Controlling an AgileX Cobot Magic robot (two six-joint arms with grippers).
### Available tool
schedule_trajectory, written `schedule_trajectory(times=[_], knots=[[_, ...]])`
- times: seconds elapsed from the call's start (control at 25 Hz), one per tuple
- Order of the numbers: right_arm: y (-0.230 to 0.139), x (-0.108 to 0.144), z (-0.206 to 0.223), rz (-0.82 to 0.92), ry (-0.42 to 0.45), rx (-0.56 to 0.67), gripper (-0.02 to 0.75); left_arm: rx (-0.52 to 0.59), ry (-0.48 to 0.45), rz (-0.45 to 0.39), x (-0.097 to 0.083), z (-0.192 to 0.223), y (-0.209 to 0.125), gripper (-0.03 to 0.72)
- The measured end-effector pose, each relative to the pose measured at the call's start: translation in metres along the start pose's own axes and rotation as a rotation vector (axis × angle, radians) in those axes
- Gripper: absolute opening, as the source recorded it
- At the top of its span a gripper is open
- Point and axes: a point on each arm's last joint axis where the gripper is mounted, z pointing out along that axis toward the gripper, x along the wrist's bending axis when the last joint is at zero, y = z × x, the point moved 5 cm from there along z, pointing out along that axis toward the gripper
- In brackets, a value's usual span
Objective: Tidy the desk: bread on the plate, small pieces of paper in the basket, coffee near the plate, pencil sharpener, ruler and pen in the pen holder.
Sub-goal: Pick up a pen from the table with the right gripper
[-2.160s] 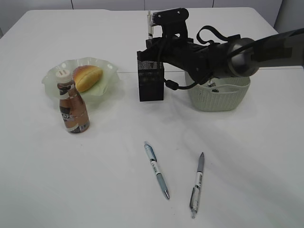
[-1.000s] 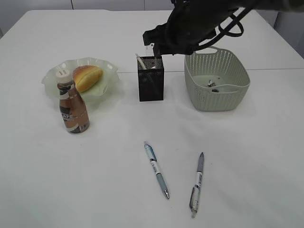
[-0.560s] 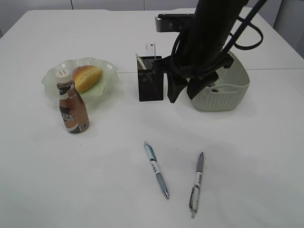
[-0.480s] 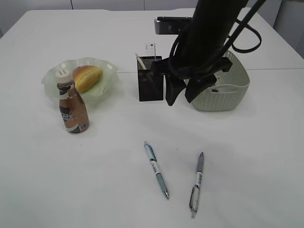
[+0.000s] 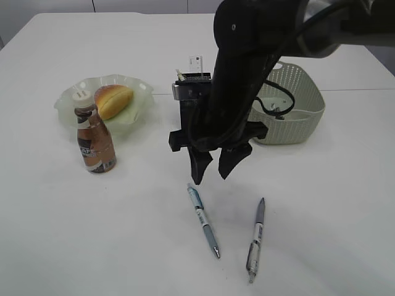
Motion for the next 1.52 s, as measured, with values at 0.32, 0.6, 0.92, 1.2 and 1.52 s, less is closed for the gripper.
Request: schedule_trajectory(times=[0.32, 0.6, 0.92, 1.2, 1.52], knots=[[0.0, -0.003, 0.036, 0.045, -0.002, 0.082, 0.42, 0.008, -0.024, -0.008, -0.003, 0.0, -0.001, 0.361], [0.001, 0.013, 0.049, 0.025, -0.061, 0.046, 0.417, 0.008, -0.035, -0.011, -0.005, -0.001, -0.002, 0.361], [0.008, 0.016, 0.052, 0.026, -0.082, -0.009, 0.417, 0.009, -0.037, -0.012, -0.005, -0.001, -0.002, 0.361], [0.006, 0.011, 0.071, 0.034, -0.099, 0.032, 0.416, 0.01, -0.039, -0.012, -0.005, -0.001, -0.002, 0.361], [0.005, 0.008, 0.086, 0.043, -0.108, 0.065, 0.414, 0.012, -0.044, -0.014, -0.006, -0.001, -0.002, 0.355]])
